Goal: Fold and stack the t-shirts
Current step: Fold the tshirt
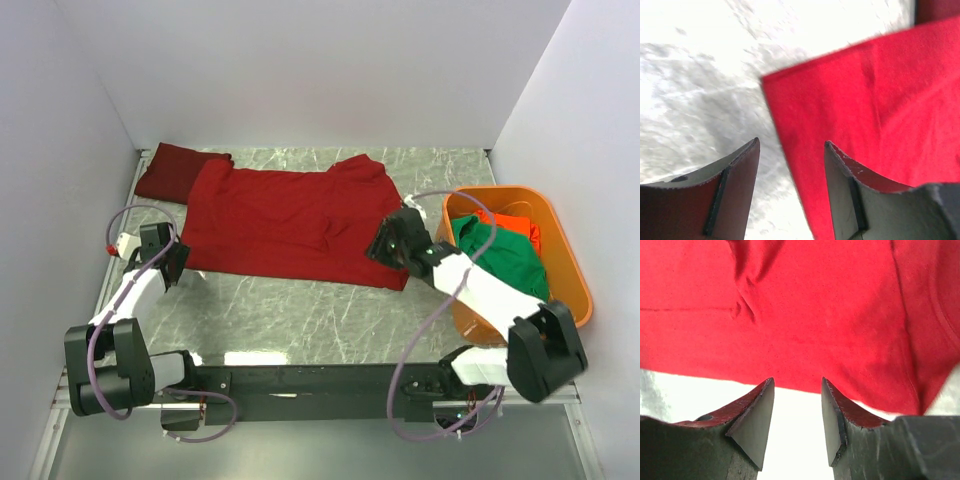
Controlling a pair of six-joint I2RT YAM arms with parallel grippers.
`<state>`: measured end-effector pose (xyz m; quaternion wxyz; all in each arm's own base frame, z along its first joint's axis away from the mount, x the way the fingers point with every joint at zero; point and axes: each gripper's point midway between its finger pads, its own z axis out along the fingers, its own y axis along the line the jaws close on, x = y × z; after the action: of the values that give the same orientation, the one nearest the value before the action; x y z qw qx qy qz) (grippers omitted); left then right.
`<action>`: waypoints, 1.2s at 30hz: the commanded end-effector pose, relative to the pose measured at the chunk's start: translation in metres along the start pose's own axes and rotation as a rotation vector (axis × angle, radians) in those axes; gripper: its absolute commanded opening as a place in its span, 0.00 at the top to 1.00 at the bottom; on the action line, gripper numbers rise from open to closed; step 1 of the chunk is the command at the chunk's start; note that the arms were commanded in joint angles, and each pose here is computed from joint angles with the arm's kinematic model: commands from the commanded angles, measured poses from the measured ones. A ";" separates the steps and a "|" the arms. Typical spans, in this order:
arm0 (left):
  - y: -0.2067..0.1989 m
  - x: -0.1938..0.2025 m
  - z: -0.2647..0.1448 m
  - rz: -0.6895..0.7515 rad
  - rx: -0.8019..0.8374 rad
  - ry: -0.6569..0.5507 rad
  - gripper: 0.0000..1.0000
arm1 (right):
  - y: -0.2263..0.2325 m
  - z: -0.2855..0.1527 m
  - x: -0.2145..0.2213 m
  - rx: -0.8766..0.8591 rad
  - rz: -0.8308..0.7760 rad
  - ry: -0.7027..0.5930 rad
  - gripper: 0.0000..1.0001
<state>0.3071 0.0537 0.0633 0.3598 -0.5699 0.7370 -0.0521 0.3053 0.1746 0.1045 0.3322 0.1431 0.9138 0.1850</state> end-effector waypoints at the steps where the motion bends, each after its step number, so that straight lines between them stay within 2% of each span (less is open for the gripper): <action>1: 0.005 -0.017 0.006 -0.024 -0.048 -0.087 0.41 | -0.014 -0.014 0.007 0.016 0.031 -0.027 0.50; 10: 0.014 -0.015 0.035 -0.016 -0.100 -0.101 0.46 | -0.041 -0.032 0.014 0.026 0.049 -0.052 0.50; 19: 0.012 -0.009 0.058 -0.023 -0.099 -0.076 0.58 | -0.056 -0.034 0.019 0.063 0.057 -0.042 0.49; 22: 0.012 -0.009 0.061 -0.016 -0.119 -0.063 0.67 | -0.060 -0.035 0.018 0.078 0.063 -0.045 0.47; 23: 0.009 -0.008 0.062 -0.013 -0.116 -0.057 0.77 | -0.061 -0.034 0.018 0.081 0.066 -0.043 0.47; 25: 0.010 -0.008 0.063 -0.009 -0.121 -0.050 0.86 | -0.062 -0.033 0.020 0.090 0.069 -0.027 0.47; 26: 0.009 -0.009 0.063 -0.012 -0.121 -0.051 0.96 | -0.064 -0.032 0.022 0.096 0.071 -0.018 0.46; 27: 0.009 -0.011 0.062 -0.019 -0.121 -0.053 0.99 | -0.065 -0.031 0.023 0.105 0.073 -0.012 0.46; 36: 0.010 -0.040 0.042 -0.080 -0.112 -0.111 0.99 | -0.083 -0.016 0.038 0.190 0.079 0.052 0.46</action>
<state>0.3290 0.0960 0.0258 0.3473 -0.6135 0.7092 0.0048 0.2514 0.1170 0.0578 0.2816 0.1925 0.9317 0.1250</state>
